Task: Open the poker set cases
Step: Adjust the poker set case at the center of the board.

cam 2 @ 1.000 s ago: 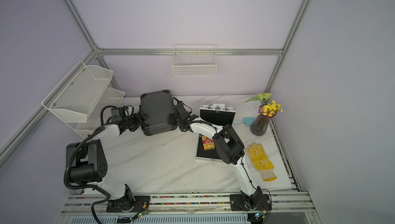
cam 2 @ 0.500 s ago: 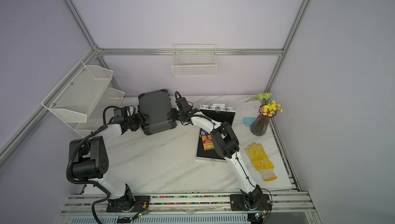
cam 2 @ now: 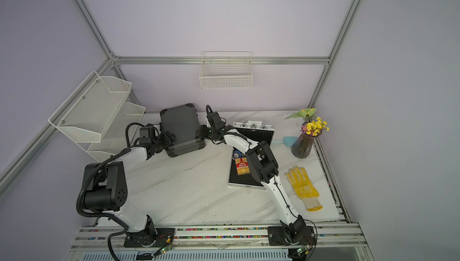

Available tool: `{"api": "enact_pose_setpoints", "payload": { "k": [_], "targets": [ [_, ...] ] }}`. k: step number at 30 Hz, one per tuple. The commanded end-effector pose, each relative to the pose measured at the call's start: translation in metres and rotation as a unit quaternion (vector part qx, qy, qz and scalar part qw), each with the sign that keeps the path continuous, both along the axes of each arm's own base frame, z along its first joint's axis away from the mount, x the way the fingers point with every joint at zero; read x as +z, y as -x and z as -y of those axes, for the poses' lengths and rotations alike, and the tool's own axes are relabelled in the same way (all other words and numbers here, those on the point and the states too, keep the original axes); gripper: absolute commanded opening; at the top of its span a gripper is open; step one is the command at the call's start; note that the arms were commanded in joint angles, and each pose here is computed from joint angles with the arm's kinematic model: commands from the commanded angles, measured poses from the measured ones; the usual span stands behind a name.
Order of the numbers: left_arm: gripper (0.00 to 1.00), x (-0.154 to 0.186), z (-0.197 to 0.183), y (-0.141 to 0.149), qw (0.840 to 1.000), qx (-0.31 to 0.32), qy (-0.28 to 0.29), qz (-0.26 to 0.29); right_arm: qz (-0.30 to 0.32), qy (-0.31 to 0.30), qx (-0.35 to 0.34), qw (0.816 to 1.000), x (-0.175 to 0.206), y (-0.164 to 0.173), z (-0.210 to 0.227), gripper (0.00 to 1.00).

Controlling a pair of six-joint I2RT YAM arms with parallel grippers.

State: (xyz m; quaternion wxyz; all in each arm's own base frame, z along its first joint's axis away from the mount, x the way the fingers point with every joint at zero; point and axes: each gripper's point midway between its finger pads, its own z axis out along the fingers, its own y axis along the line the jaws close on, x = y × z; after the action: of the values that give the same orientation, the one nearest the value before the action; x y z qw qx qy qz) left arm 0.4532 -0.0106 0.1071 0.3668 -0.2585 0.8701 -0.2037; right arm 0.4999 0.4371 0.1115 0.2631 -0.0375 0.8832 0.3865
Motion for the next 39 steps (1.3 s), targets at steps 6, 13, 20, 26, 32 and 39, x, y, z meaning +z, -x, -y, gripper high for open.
{"api": "enact_pose_setpoints", "payload": {
  "k": [6, 13, 20, 26, 32, 39],
  "targets": [
    [0.79, 0.009, 0.128, 0.057, 0.972, -0.177, 0.151, -0.026, -0.048, 0.012, 0.141, 0.989, -0.050, 0.082, -0.053, 0.53],
    [0.79, 0.004, 0.136, 0.069, 0.969, -0.184, 0.164, -0.028, -0.049, 0.014, 0.146, 0.988, -0.052, 0.086, -0.053, 0.52],
    [0.79, 0.001, 0.140, 0.061, 0.966, -0.191, 0.174, -0.026, -0.048, 0.020, 0.141, 0.989, -0.058, 0.080, -0.055, 0.52],
    [0.79, 0.004, 0.150, 0.052, 0.960, -0.203, 0.192, -0.025, -0.032, 0.037, 0.134, 0.990, -0.062, 0.069, -0.053, 0.52],
    [0.79, 0.010, 0.166, 0.057, 0.953, -0.226, 0.200, -0.024, -0.032, 0.047, 0.131, 0.990, -0.069, 0.060, -0.044, 0.54],
    [0.79, 0.016, 0.192, 0.066, 0.943, -0.253, 0.214, -0.026, -0.036, 0.044, 0.133, 0.989, -0.069, 0.056, -0.039, 0.54]
  ]
}}
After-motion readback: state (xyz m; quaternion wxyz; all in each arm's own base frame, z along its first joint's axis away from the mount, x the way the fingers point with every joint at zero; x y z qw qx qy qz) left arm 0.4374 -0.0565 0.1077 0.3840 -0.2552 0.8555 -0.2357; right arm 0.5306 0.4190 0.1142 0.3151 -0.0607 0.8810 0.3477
